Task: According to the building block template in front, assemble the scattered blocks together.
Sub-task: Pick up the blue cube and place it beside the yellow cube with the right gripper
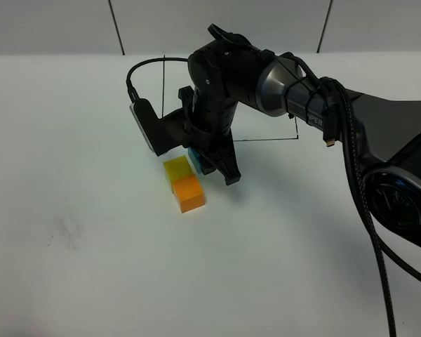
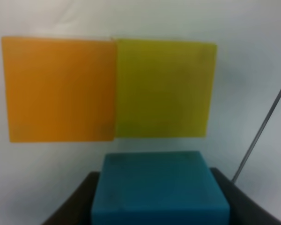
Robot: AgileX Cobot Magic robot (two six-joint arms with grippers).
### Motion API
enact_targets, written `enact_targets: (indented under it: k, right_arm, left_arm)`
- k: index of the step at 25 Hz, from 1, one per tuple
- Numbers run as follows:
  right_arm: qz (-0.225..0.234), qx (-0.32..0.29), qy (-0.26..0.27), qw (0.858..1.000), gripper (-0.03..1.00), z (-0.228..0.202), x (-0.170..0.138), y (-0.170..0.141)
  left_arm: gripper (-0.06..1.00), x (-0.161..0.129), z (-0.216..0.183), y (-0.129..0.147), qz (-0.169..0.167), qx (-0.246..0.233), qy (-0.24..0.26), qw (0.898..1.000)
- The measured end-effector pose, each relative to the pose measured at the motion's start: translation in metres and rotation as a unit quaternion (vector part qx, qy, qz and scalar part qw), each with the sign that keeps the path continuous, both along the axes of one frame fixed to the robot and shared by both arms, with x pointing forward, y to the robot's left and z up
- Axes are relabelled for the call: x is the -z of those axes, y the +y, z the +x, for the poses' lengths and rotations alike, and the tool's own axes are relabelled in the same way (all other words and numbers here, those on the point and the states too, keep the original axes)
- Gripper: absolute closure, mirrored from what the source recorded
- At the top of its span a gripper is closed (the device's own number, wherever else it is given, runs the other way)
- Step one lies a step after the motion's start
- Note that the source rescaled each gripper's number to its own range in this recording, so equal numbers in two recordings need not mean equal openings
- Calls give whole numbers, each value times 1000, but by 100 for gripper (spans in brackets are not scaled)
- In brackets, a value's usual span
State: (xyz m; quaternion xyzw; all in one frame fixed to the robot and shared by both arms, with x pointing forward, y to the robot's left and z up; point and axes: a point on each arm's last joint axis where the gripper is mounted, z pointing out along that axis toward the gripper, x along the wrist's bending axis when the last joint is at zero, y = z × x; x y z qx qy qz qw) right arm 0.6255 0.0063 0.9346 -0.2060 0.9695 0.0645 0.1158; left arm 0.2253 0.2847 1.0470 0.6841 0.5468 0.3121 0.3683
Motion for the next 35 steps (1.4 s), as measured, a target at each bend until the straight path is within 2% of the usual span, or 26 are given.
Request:
enact_targets:
  k: [23,35]
  right_arm:
    - [7,-12,-11,1000,51,2,-1,2]
    - [13,-7,4,1000,51,2,9,4]
  left_arm:
    - [94,0,0,0,0,0,0,1000]
    - [94,0,0,0,0,0,0,1000]
